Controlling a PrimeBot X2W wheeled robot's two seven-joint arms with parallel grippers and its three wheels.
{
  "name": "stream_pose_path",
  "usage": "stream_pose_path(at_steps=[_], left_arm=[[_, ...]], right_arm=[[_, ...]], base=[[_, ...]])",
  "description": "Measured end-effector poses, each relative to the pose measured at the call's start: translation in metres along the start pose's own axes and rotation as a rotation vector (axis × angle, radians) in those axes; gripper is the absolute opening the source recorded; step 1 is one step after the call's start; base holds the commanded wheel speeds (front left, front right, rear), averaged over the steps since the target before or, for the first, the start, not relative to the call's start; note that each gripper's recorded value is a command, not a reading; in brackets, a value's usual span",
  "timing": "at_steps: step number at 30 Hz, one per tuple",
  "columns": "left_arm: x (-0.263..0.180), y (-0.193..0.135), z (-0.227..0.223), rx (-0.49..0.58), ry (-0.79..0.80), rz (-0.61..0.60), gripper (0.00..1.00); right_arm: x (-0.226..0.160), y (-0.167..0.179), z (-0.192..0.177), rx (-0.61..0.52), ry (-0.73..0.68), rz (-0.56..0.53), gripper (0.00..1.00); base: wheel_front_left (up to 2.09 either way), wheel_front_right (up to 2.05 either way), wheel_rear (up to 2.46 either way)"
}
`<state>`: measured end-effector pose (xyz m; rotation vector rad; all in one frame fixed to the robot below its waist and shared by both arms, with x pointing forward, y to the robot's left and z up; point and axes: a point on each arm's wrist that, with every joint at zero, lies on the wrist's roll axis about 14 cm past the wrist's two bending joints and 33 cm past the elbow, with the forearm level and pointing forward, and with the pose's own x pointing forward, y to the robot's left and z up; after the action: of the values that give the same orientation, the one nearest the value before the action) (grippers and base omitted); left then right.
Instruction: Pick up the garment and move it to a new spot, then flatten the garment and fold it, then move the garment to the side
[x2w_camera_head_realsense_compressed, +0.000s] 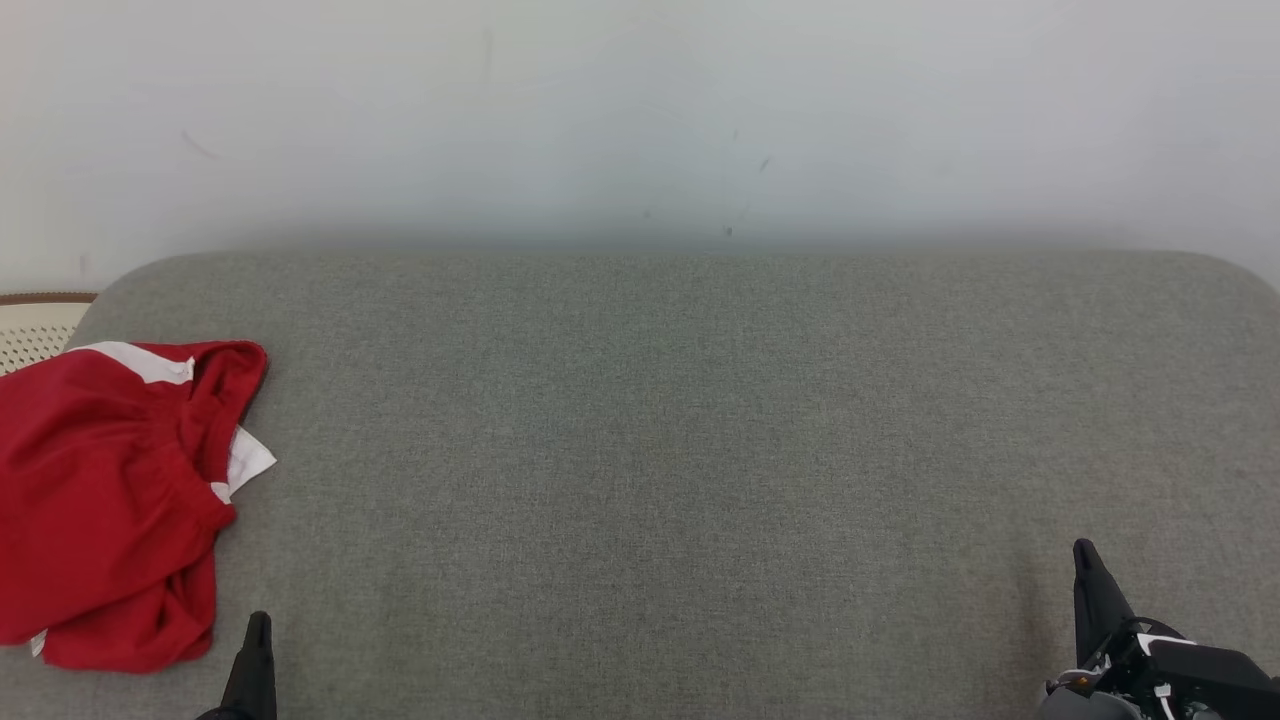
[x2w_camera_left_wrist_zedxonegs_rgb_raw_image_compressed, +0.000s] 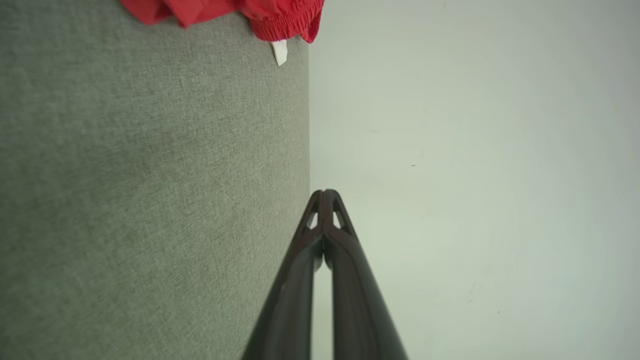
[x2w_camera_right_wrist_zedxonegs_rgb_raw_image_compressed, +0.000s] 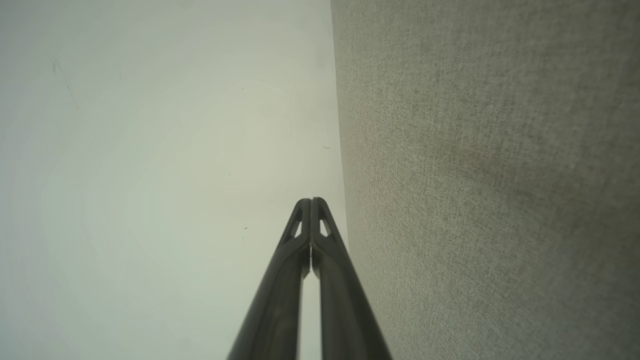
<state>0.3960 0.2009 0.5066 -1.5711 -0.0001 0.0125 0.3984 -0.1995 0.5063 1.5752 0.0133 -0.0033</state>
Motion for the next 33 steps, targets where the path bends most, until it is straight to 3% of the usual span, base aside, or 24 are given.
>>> stream_pose_path(at_steps=[33], left_arm=[[0.0,0.0,0.0,0.0,0.0,0.0,0.0]], right_arm=[[0.0,0.0,0.0001,0.0,0.0,0.0,0.0]], base=[[0.0,0.0,0.0]])
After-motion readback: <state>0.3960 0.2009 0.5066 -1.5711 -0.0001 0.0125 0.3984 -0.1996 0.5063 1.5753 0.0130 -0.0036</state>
